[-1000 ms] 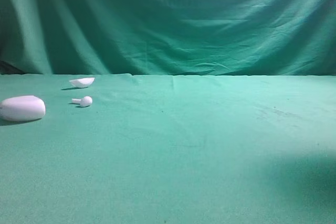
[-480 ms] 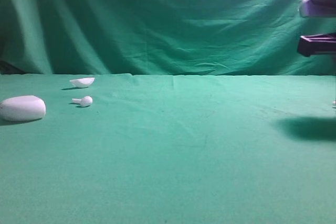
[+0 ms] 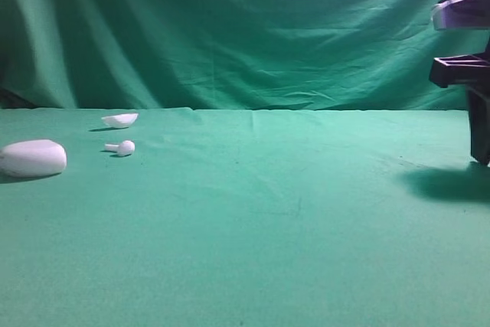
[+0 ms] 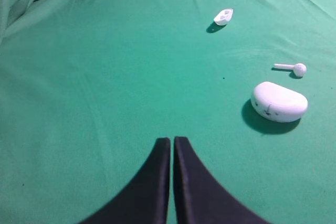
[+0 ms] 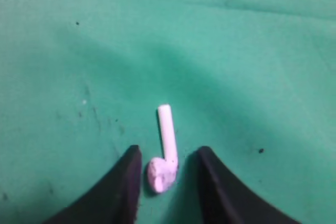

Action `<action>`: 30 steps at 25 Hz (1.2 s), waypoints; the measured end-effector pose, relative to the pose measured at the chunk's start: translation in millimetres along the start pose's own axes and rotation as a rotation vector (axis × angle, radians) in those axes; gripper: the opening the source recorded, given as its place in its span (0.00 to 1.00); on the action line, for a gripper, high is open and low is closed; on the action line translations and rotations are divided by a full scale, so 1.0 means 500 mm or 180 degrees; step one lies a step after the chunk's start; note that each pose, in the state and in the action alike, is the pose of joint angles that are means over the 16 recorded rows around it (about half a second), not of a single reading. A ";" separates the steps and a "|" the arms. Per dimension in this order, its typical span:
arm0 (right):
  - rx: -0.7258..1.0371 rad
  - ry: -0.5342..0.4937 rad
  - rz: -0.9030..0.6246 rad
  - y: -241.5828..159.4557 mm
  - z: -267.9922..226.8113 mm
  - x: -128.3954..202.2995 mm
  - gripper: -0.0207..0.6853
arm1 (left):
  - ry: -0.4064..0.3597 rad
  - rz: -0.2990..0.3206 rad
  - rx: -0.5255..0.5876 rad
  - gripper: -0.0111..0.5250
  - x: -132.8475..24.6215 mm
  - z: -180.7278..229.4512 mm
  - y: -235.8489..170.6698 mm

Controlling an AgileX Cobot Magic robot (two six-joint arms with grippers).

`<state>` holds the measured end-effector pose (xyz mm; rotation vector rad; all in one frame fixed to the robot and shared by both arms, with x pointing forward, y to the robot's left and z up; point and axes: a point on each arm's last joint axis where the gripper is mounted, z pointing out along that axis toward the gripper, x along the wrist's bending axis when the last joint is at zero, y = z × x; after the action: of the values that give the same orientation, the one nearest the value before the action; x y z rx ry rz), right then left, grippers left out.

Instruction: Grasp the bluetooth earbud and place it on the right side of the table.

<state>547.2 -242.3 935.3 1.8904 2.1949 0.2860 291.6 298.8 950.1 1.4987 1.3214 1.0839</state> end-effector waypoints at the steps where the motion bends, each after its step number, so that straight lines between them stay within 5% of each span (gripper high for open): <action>1: 0.0004 -0.0001 0.0008 0.004 -0.006 0.000 0.44 | 0.0000 0.0000 0.0000 0.02 0.000 0.000 0.000; 7: -0.0095 0.0013 0.0070 0.032 -0.083 -0.003 0.52 | 0.0000 0.0000 0.0000 0.02 0.000 0.000 0.000; 15: -0.0636 0.0162 0.0105 0.012 -0.291 -0.010 0.28 | 0.0000 0.0000 0.0000 0.02 0.000 0.000 0.000; 22: -0.1240 0.0346 0.0086 -0.115 -0.445 -0.015 0.06 | 0.0000 0.0000 0.0000 0.02 0.000 0.000 0.000; 30: -0.1893 0.0486 0.0101 -0.300 -0.505 -0.020 0.03 | 0.0000 0.0000 0.0000 0.02 0.000 0.000 0.000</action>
<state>332.0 -274.1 1132.4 1.6021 1.8710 0.9920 291.6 298.8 950.1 1.4987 1.3214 1.0840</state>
